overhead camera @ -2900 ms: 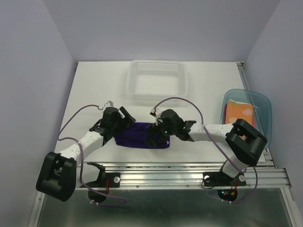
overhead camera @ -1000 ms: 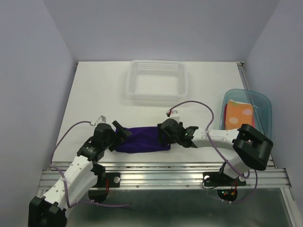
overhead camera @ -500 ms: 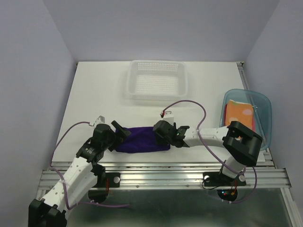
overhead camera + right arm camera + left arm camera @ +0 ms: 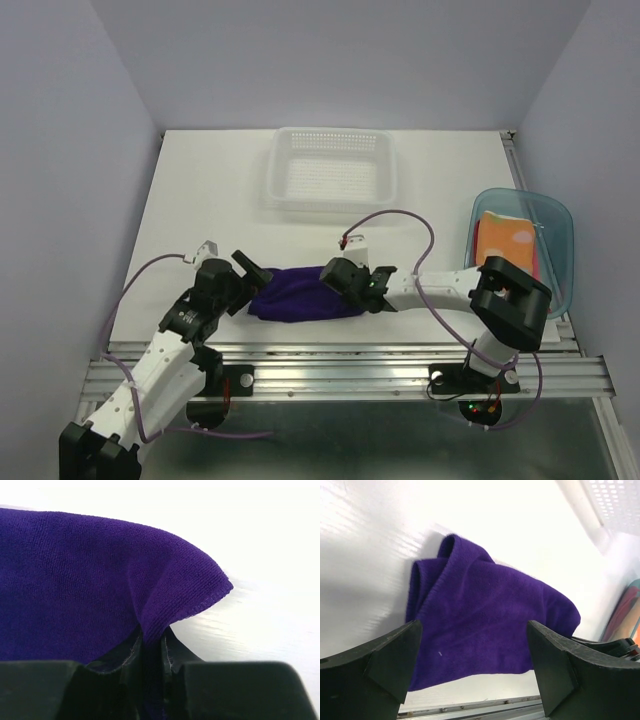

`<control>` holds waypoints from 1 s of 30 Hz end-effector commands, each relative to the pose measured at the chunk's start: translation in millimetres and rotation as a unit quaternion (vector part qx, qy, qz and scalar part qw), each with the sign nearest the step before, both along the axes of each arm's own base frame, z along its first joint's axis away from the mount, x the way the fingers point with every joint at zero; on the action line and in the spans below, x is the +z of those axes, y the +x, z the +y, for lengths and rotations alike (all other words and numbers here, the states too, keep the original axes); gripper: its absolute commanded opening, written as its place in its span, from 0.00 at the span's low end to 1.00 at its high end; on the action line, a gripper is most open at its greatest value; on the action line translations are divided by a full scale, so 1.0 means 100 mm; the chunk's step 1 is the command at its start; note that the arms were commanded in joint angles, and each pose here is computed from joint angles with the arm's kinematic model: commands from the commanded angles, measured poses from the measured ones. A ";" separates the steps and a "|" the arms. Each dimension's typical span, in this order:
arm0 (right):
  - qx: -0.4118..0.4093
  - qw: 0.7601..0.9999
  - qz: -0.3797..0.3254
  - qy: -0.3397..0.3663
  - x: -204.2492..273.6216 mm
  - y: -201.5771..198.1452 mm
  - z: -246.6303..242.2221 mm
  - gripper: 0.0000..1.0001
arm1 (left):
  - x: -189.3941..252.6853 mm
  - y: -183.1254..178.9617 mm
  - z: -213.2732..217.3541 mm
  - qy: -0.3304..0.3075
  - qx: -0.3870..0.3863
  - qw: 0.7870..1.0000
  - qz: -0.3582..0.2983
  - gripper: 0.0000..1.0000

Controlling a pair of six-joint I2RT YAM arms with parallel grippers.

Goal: Fold and stack the towels
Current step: Neatly place the folded towel into the bin

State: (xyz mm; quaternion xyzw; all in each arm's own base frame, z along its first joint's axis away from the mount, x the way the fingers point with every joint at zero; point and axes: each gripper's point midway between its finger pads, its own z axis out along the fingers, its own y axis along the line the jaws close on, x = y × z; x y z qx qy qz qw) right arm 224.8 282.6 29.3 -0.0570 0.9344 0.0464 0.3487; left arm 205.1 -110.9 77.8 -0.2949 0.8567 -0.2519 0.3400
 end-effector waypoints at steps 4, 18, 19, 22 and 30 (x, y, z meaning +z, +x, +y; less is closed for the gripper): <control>0.025 0.988 -0.085 -0.130 0.48 0.27 -0.46 0.03 | 0.42 0.22 0.06 0.018 0.019 0.998 -0.057 0.97; -0.069 0.978 -0.185 -0.068 1.66 0.95 -1.51 0.01 | 0.73 0.54 -0.14 0.008 -0.009 0.994 -0.108 0.99; -0.082 0.976 -0.186 -0.076 1.71 1.00 -1.65 0.01 | 0.74 0.55 -0.14 0.009 -0.010 0.994 -0.109 0.99; -0.114 0.972 -0.186 -0.085 1.84 1.11 -1.92 0.01 | 0.82 0.60 -0.16 0.008 -0.013 0.993 -0.119 0.99; -0.195 0.962 -0.174 -0.081 2.13 1.46 -2.41 0.01 | 1.00 0.67 -0.20 0.008 -0.020 0.990 -0.139 0.99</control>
